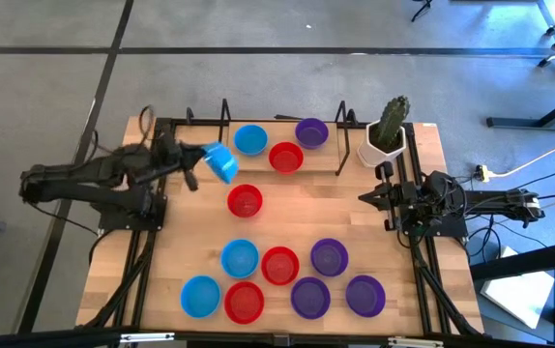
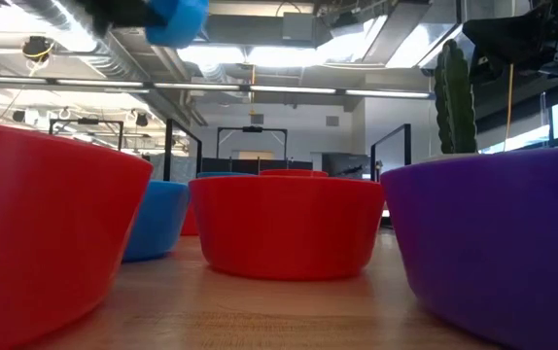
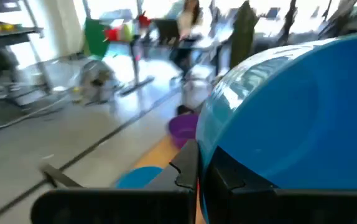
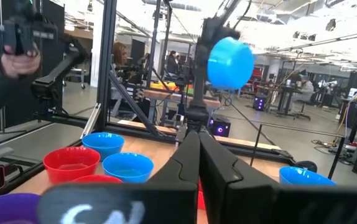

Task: Pick & Place Mini bowls
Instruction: Stack the blue bowl on the blue bowl on the shelf

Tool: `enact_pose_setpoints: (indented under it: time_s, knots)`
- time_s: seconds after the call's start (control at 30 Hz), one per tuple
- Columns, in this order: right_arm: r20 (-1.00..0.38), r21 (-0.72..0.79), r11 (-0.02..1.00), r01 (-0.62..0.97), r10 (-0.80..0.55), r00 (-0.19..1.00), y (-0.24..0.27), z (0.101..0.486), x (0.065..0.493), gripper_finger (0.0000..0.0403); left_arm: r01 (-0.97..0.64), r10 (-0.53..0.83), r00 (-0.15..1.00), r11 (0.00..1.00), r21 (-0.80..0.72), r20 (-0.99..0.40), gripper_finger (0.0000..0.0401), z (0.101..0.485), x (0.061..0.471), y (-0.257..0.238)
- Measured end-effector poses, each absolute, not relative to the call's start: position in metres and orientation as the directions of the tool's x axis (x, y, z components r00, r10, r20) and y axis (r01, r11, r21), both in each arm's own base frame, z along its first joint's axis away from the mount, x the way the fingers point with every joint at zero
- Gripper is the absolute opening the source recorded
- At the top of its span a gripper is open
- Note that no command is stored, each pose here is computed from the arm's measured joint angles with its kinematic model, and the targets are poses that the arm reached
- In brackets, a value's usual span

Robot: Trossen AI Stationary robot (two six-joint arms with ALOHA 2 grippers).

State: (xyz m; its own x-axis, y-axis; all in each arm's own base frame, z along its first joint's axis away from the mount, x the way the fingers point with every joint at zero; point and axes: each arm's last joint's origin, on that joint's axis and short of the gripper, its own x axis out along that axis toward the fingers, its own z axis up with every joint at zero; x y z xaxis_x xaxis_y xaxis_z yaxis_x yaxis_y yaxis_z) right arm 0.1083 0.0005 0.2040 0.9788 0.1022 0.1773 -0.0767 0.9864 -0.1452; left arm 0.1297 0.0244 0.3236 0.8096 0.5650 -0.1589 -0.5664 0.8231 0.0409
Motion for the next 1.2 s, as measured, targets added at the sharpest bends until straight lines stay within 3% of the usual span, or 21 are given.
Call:
enact_pose_setpoints:
  time_s: [0.17,0.47,0.7,0.93,1.2]
  knots:
    - [0.177,-0.136,0.988,-0.079,0.103,0.979,0.001,0.204,0.108,0.0004,-0.62,0.645,0.675,0.759,0.196,-0.358,0.0003,0.371,0.174,0.052]
    - [0.167,-0.133,0.988,-0.081,0.102,0.981,0.001,0.203,0.109,0.0004,-0.565,0.54,0.508,0.797,0.213,-0.671,0.0003,0.396,0.234,0.136]
    - [0.167,-0.133,0.988,-0.08,0.102,0.981,0.001,0.203,0.109,0.0004,-0.568,0.354,0.364,0.817,0.095,-0.862,0.0003,0.358,0.251,0.204]
    - [0.167,-0.137,0.987,-0.08,0.102,0.981,0.0,0.203,0.109,0.0004,-0.618,0.287,0.255,0.783,0.072,-0.923,0.0003,0.314,0.258,0.246]
    - [0.167,-0.137,0.987,-0.08,0.102,0.981,0.001,0.203,0.109,0.0004,-0.608,0.236,0.206,0.791,0.065,-0.95,0.0003,0.286,0.27,0.258]
